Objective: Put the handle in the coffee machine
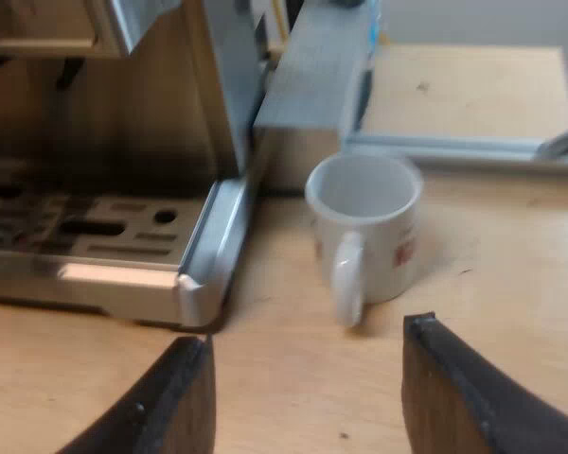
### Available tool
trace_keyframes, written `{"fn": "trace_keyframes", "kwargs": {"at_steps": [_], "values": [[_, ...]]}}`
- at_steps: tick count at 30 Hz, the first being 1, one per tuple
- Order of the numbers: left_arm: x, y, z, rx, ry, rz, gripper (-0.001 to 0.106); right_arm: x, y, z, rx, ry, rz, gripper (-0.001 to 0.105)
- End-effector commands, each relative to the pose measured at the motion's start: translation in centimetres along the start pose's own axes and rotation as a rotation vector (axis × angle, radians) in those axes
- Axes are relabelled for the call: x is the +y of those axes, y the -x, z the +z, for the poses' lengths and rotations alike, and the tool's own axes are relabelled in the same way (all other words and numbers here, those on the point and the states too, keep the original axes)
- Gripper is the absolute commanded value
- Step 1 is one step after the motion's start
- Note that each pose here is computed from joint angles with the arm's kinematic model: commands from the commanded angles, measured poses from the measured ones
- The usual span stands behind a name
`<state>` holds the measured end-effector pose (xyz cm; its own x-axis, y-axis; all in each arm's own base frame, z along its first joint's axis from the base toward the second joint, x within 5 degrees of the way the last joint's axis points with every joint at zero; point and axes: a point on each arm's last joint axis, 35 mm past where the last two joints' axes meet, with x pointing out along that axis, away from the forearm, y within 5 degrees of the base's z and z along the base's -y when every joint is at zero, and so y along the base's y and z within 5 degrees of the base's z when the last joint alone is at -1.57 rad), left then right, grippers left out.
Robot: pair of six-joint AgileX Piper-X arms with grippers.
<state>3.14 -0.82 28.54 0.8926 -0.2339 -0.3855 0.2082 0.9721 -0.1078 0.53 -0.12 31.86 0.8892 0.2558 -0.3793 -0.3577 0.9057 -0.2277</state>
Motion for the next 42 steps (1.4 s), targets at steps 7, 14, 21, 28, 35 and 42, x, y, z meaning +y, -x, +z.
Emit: {"fn": "trace_keyframes", "kwargs": {"at_steps": [7,14,21,28,35,42], "values": [[0.0,-0.1,0.3,-0.009,0.008,-0.001,0.076,1.2,-4.2,-2.3,0.047,-0.070,0.095,0.047],[0.1,-0.3,0.3,-0.015,0.006,-0.002,0.076,1.7,-5.4,-4.0,0.135,-0.074,0.118,0.047],[0.1,-0.3,0.3,-0.015,0.006,-0.002,0.076,1.9,-5.7,-4.9,0.192,-0.071,0.120,0.047],[0.1,-0.3,0.3,-0.015,0.006,-0.002,0.076,1.9,-5.7,-4.9,0.192,-0.072,0.120,0.047],[0.1,-0.3,0.3,-0.015,0.006,-0.002,0.076,1.9,-5.7,-4.9,0.192,-0.073,0.117,0.047],[0.1,-0.3,0.3,-0.015,0.006,-0.002,0.076,1.4,-5.7,-5.0,0.213,-0.137,0.001,0.047]]}}
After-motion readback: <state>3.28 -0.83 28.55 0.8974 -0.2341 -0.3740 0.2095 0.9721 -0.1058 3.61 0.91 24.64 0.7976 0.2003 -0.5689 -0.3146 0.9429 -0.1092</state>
